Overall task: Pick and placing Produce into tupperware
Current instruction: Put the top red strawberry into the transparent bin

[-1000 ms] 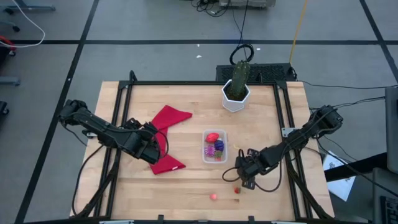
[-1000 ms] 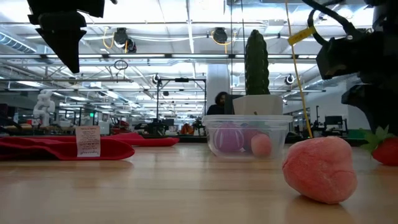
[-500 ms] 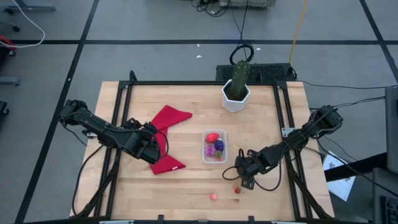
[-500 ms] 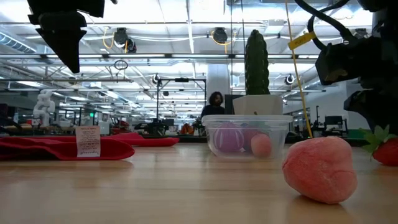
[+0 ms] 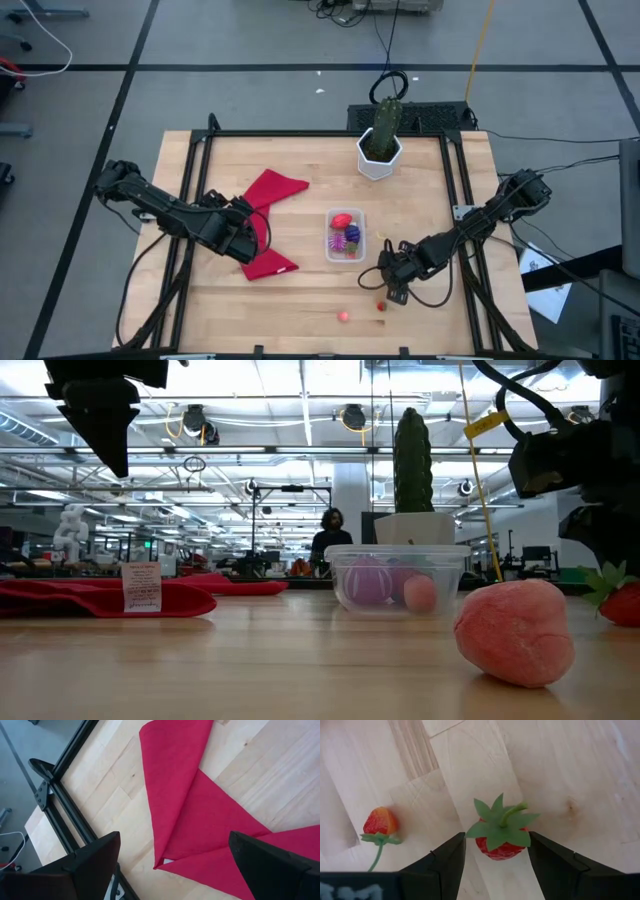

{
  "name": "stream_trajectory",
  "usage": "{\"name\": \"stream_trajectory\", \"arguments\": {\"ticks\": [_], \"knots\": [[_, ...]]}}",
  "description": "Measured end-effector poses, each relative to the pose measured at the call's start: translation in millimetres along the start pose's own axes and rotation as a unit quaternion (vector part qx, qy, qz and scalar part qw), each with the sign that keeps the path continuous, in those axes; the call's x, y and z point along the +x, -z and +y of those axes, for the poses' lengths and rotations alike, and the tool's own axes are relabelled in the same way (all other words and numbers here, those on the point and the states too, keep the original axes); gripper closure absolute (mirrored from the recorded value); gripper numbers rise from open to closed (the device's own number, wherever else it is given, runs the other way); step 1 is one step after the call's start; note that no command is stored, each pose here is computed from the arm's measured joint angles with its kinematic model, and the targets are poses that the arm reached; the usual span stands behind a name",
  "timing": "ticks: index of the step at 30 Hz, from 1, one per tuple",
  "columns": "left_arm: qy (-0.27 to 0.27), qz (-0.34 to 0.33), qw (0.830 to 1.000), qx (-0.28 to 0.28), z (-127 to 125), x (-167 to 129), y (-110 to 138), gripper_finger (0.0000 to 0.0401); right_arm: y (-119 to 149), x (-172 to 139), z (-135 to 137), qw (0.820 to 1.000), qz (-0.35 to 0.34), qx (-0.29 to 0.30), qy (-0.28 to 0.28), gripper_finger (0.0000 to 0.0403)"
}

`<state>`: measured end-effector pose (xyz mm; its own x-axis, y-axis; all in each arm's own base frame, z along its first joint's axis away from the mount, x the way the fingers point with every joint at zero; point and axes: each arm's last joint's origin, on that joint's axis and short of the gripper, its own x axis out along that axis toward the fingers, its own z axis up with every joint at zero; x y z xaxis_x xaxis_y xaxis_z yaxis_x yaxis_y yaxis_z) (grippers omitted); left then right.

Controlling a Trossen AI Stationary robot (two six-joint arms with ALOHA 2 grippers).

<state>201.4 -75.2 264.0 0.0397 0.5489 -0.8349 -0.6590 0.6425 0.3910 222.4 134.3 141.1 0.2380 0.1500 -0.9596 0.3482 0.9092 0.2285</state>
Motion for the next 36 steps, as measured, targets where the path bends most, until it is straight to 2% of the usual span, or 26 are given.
{"name": "stream_trajectory", "arguments": {"ticks": [27, 36], "knots": [[0.0, 0.0, 1.0, -0.002, 0.0, 0.0, 0.0, 0.0022, -1.7, 0.0, 2.3, 1.0, -0.009, 0.02, -0.012, 0.0198], [0.0, 0.0, 1.0, -0.002, 0.0, 0.0, 0.0, 0.0022, -1.7, 0.0, 2.3, 1.0, -0.009, 0.018, -0.012, 0.024]]}}
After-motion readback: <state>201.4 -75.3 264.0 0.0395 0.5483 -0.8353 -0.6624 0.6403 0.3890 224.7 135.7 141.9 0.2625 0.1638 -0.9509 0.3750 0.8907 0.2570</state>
